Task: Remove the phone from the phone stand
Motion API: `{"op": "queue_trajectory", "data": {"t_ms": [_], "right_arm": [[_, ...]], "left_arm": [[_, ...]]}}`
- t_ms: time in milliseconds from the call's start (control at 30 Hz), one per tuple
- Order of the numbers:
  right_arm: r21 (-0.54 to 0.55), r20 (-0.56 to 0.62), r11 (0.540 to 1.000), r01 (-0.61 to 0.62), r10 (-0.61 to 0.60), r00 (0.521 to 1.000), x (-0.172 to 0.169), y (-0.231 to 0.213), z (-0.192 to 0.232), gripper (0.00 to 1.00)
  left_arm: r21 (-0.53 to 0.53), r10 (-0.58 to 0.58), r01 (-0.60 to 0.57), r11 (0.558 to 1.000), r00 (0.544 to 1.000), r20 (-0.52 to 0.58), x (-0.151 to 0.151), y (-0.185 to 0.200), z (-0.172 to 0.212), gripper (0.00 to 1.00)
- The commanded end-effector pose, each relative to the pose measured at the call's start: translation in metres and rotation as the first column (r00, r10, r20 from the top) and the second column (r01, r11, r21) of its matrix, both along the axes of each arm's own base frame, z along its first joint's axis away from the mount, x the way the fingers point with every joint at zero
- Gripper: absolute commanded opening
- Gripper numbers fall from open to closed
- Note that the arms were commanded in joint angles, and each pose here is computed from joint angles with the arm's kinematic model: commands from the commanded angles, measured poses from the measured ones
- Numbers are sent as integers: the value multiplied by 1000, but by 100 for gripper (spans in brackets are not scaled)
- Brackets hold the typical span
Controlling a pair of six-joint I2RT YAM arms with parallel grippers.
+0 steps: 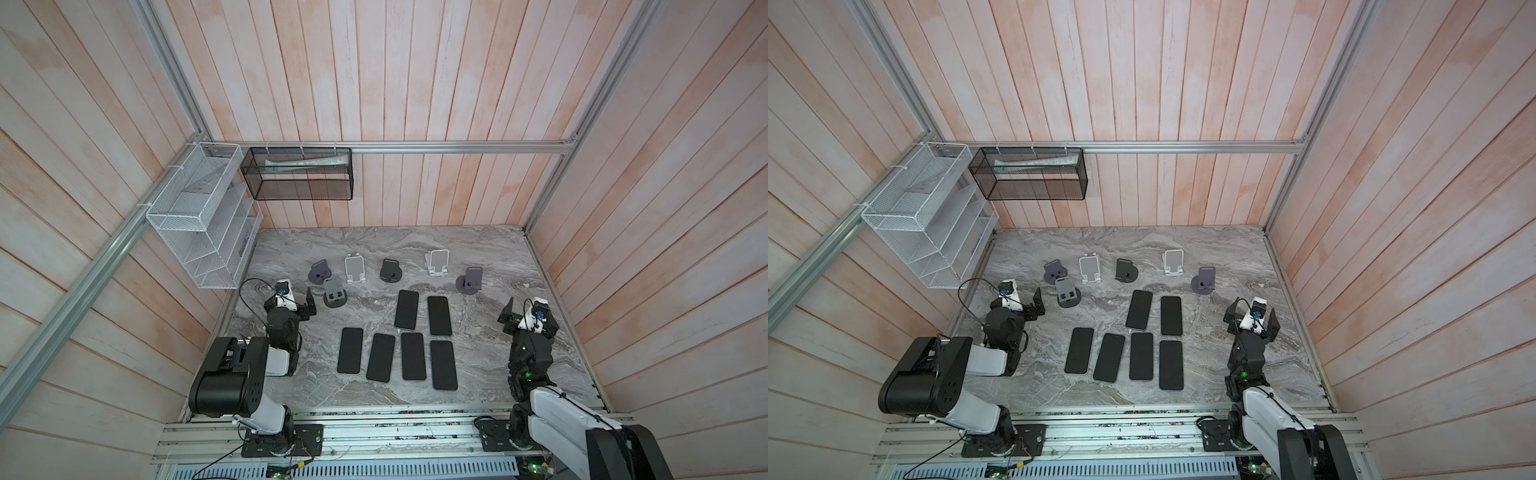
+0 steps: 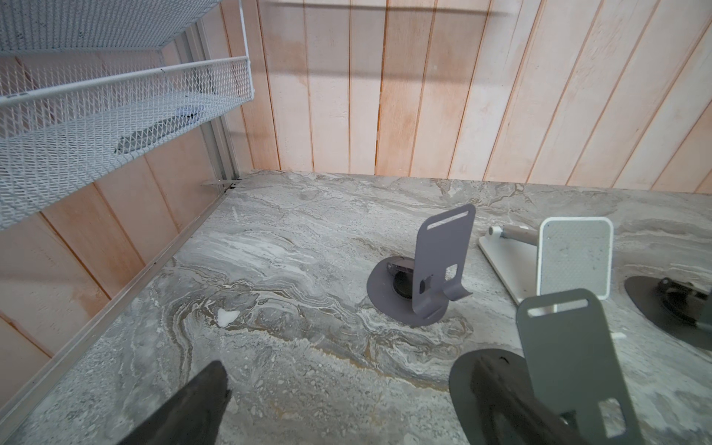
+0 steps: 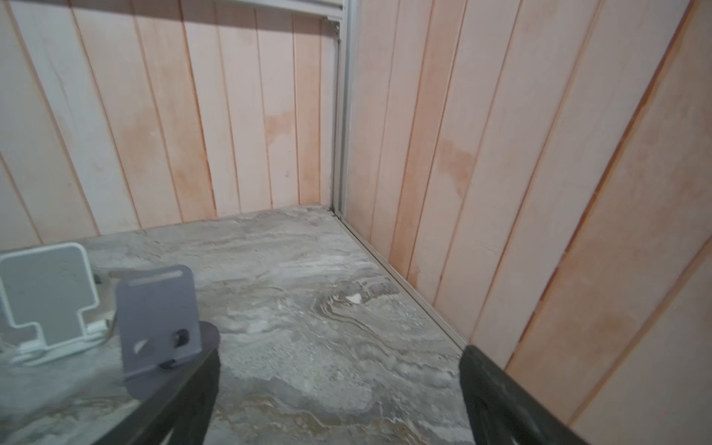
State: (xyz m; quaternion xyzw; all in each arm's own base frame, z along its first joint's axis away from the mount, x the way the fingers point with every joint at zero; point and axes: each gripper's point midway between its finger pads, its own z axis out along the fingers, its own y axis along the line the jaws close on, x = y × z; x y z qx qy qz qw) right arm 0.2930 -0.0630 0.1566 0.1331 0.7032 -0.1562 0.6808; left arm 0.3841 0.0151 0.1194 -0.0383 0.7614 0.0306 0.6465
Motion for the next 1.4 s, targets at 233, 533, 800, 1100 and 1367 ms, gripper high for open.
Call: {"op": "queue_trajectory", "data": {"t_ms": [233, 533, 800, 1100, 1367], "right_arm": [[-44, -24, 952, -304, 303, 953, 38, 36, 0, 98], [-31, -16, 957, -290, 289, 957, 37, 32, 1, 98], [45, -8, 958, -283, 284, 959, 32, 30, -1, 98], [51, 26, 935, -350, 350, 937, 50, 46, -8, 98], [118, -45, 978, -174, 181, 983, 77, 21, -29, 98]], "left_arm": [[-7, -11, 11, 1000, 1000, 24, 4, -1, 9, 100], [-7, -12, 12, 1000, 1000, 22, 4, -1, 8, 100], [-7, -11, 11, 1000, 1000, 24, 4, -1, 9, 100], [-7, -11, 11, 1000, 1000, 23, 4, -1, 9, 100], [-7, -11, 11, 1000, 1000, 24, 4, -1, 9, 100]]}}
